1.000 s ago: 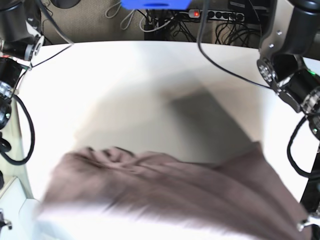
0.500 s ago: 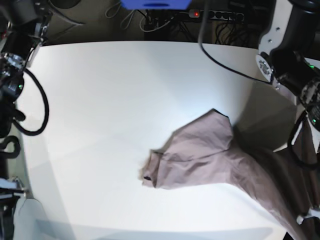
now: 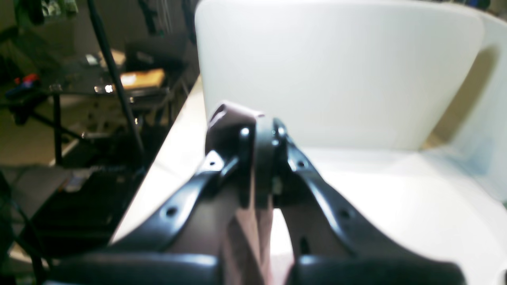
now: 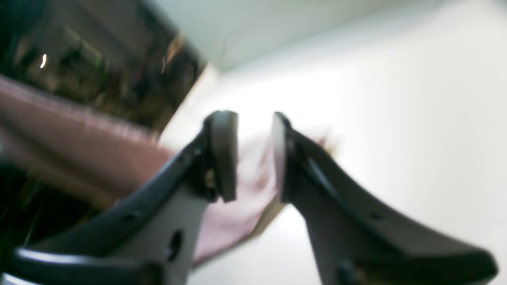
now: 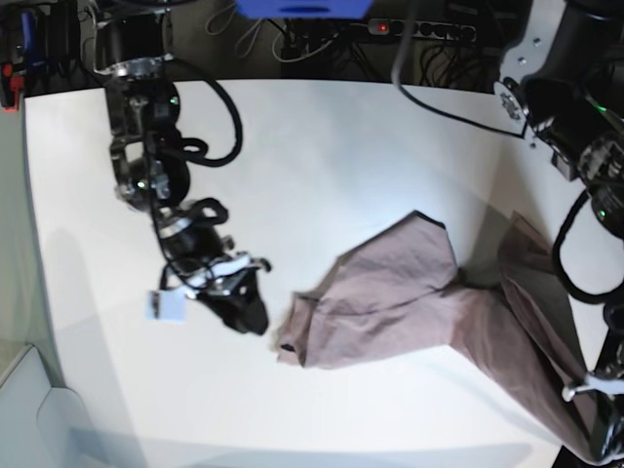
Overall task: Layout the t-shirt on the table in an organized manner, then fold the t-shirt properly
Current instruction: 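Reach the right gripper to the shirt's bunched collar edge and grasp it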
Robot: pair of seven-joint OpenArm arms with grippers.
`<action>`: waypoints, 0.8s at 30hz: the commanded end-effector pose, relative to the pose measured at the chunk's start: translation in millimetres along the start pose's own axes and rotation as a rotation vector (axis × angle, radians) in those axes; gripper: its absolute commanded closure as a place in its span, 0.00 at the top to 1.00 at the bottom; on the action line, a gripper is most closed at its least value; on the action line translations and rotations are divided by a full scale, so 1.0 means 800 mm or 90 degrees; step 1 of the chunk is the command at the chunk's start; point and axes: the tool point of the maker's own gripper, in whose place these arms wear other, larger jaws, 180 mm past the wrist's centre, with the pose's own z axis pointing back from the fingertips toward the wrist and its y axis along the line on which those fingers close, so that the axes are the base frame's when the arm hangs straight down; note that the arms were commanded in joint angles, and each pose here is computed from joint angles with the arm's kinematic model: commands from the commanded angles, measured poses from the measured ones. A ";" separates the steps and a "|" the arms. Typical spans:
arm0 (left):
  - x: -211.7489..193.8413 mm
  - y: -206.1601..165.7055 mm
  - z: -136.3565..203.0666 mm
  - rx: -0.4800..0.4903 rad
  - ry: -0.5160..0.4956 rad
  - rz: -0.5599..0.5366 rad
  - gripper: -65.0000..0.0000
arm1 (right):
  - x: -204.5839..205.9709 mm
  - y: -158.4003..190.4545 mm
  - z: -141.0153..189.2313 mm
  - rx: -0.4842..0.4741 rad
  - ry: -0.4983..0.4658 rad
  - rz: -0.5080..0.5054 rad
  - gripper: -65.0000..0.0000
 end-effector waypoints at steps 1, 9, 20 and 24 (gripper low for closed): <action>0.016 0.005 0.005 0.006 -0.029 -0.004 0.00 | -0.003 0.013 -0.010 0.021 -0.002 -0.009 0.33; -0.015 0.007 0.011 0.009 0.007 0.005 0.00 | -0.159 0.024 -0.043 0.015 0.190 -0.071 0.40; -0.025 -0.004 0.009 -0.001 0.011 0.029 0.00 | -0.198 0.018 -0.070 0.008 0.260 -0.051 0.40; -0.028 -0.010 0.008 -0.007 0.012 0.040 0.00 | -0.200 0.022 -0.083 0.008 0.266 -0.055 0.40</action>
